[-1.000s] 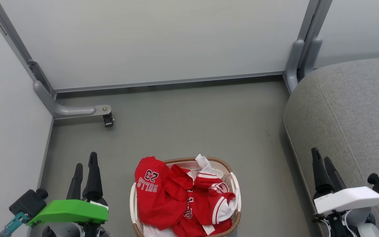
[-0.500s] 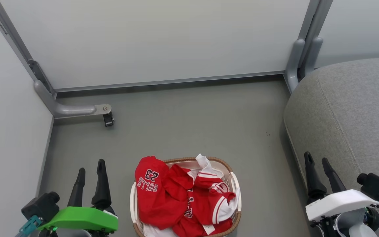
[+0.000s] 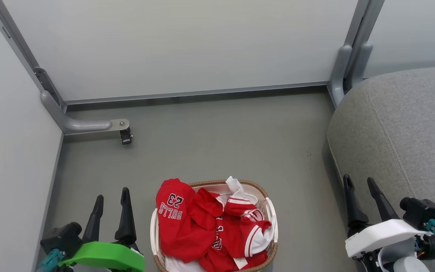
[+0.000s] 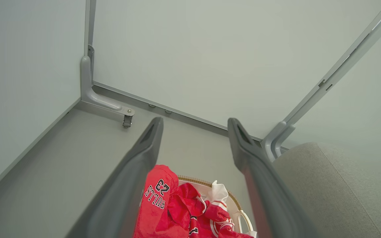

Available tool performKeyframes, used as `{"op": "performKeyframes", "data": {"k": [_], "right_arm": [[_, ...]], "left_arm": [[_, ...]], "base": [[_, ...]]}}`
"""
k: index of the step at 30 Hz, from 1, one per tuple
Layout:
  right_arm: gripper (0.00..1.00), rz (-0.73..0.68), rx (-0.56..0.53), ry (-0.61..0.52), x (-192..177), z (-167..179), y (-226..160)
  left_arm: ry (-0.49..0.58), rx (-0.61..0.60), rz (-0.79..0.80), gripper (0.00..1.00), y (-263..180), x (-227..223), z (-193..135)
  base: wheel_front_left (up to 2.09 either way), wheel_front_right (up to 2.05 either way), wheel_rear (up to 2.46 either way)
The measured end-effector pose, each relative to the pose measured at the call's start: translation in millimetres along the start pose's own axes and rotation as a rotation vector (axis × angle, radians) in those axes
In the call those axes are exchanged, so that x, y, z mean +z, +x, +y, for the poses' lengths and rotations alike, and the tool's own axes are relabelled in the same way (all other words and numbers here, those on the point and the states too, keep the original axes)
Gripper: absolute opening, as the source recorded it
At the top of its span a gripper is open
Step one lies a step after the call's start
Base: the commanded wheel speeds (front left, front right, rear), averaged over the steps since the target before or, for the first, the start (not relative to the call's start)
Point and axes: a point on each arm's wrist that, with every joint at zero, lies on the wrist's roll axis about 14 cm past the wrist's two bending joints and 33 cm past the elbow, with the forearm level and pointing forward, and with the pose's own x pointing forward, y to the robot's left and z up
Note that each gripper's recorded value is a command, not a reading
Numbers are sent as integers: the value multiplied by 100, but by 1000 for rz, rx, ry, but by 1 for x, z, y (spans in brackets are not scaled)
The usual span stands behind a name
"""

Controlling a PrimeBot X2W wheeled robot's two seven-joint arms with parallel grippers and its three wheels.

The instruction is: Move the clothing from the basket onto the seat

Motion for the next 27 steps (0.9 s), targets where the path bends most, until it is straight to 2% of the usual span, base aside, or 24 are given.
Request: {"op": "performKeyframes", "data": {"k": [27], "right_arm": [[100,-13,85,-237,-2,18,0]], "left_arm": [[176,-26,1,100,-13,-10,-3]], "base": [[0,0,0]]}}
